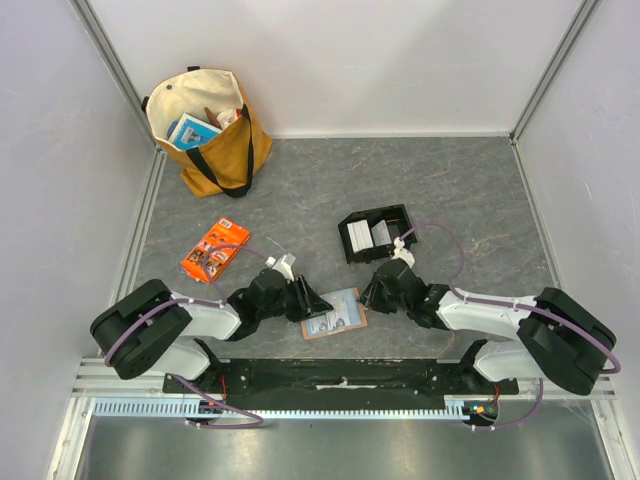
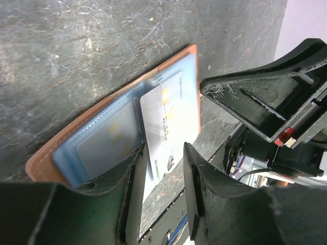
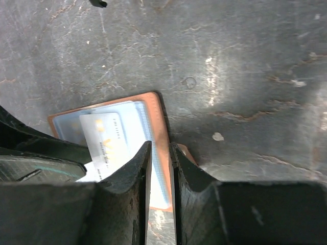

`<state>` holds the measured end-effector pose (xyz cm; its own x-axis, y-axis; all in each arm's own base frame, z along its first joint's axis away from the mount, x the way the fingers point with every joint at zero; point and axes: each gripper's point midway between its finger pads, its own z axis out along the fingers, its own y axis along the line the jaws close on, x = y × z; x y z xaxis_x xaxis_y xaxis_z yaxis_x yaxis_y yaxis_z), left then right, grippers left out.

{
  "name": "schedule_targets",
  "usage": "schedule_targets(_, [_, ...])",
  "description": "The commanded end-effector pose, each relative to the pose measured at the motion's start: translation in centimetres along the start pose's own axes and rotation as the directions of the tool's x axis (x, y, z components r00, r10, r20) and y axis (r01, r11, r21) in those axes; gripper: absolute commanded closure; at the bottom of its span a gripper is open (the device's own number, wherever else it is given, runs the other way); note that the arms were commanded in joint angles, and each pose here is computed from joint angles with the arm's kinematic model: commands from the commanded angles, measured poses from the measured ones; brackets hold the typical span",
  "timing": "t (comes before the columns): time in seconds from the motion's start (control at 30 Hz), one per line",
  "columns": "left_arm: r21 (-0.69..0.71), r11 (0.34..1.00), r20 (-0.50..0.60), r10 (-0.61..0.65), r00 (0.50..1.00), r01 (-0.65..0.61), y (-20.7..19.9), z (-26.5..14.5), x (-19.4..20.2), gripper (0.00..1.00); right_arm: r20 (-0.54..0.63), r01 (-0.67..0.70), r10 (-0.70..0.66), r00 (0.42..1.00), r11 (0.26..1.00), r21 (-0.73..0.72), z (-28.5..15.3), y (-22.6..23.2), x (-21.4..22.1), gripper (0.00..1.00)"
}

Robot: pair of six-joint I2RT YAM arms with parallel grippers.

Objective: Put the credit cards into the card holder
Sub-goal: Insert the credit card into the card holder.

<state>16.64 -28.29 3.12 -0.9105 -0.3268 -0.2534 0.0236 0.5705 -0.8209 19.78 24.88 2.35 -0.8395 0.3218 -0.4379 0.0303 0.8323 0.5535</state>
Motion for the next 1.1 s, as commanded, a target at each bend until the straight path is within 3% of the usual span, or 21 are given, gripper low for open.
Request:
schedule_targets(0.0, [-0.121,0.992,-0.022,0.021,1.000,-0.024,2.8,-0.4,0.8,0.59,0.034,0.021,-0.023,0.999,0.997,0.074,-0.7,-2.0,-0.3,0.73])
schedule_targets(0.5, [-0.042,0.999,-0.076,-0.001,0.997,-0.002,-0.8,1.9,0.5,0.63,-0.063,0.026,-0.023,0.998,0.998,0.051,0.1,-1.7,1.8,0.73])
schedule_targets(1.07, [-0.112,0.992,-0.161,-0.071,0.984,0.053,-0.5,3.7,2.7,0.62,-0.104,0.049,-0.044,0.994,0.997,0.055,0.5,-0.9,3.5,0.73])
